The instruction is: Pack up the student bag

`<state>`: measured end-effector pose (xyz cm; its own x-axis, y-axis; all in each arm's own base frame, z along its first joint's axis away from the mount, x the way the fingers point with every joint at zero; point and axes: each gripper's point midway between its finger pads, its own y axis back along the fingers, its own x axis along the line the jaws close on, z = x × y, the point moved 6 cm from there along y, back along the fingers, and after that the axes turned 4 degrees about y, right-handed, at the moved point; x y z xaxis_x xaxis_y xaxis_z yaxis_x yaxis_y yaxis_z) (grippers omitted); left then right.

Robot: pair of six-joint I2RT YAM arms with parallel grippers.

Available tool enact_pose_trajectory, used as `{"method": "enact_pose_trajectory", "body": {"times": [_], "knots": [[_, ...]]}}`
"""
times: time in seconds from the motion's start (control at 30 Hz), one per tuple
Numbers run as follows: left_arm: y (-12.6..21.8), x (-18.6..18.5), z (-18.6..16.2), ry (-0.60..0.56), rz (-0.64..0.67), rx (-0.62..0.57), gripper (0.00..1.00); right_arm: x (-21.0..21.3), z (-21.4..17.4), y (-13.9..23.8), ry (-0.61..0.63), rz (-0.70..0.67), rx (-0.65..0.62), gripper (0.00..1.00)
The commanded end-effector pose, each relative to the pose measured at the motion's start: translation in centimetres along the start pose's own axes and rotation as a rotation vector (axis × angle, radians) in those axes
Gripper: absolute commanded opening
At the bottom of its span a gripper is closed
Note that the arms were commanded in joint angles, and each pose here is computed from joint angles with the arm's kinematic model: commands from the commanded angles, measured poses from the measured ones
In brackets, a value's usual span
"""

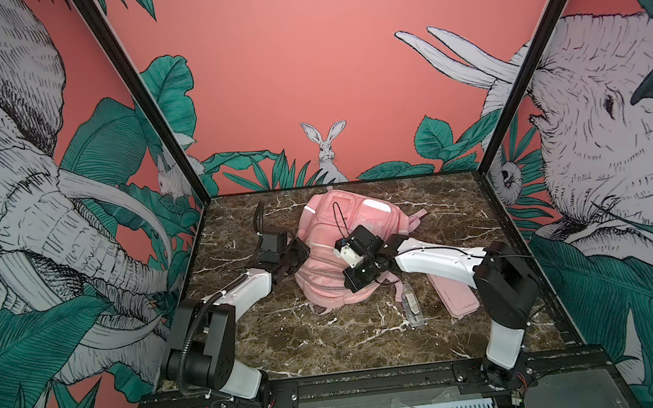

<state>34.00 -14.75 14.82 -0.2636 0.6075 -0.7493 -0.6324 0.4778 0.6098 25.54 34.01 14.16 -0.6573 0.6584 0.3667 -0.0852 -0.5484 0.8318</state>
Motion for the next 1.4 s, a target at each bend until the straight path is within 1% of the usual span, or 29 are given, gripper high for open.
{"method": "enact_pose_trajectory", "body": {"times": [0.0,0.13,0.23,0.43,0.57,0.67,0.77,0.93,1.07,1.17,1.3,1.37], "knots": [[0.6,-1.7,-1.0,0.012,-0.080,0.035,0.00,2.1,3.8,-0.2,0.037,0.061,-0.118,0.00],[0.7,-1.8,-1.3,0.008,-0.082,0.042,0.00,2.6,5.6,-1.1,0.030,0.078,-0.133,0.00],[0.9,-1.7,-1.5,0.004,-0.084,0.048,0.00,2.6,6.2,-1.6,0.022,0.077,-0.134,0.00],[1.0,-2.0,-1.8,-0.072,-0.067,0.093,0.00,2.3,5.8,-1.6,0.021,0.062,-0.126,0.00],[1.2,-2.3,-1.7,-0.149,-0.066,0.096,0.35,2.1,4.9,-1.2,0.027,0.048,-0.116,0.00],[1.4,-2.2,-1.5,-0.205,-0.020,0.107,0.50,1.9,4.4,-0.8,0.034,0.034,-0.112,0.00],[1.6,-2.5,-1.1,-0.261,0.009,0.119,0.58,1.8,3.9,-0.5,0.040,0.025,-0.107,0.00],[2.1,-2.7,0.3,-0.320,0.050,0.108,0.62,1.5,2.9,-0.1,0.050,0.010,-0.094,0.00],[2.1,-2.2,1.7,-0.320,0.068,0.108,0.63,1.3,1.9,0.3,0.059,-0.001,-0.081,0.00],[1.6,-1.8,2.4,-0.313,0.079,0.131,0.63,1.0,1.3,0.6,0.066,-0.009,-0.078,0.00],[0.7,-1.7,2.4,-0.317,0.070,0.177,0.62,0.8,0.9,1.2,0.074,-0.014,-0.078,0.00],[0.1,-1.5,2.3,-0.313,0.063,0.199,0.61,0.3,-0.2,1.0,0.068,-0.021,-0.047,0.00]]}}
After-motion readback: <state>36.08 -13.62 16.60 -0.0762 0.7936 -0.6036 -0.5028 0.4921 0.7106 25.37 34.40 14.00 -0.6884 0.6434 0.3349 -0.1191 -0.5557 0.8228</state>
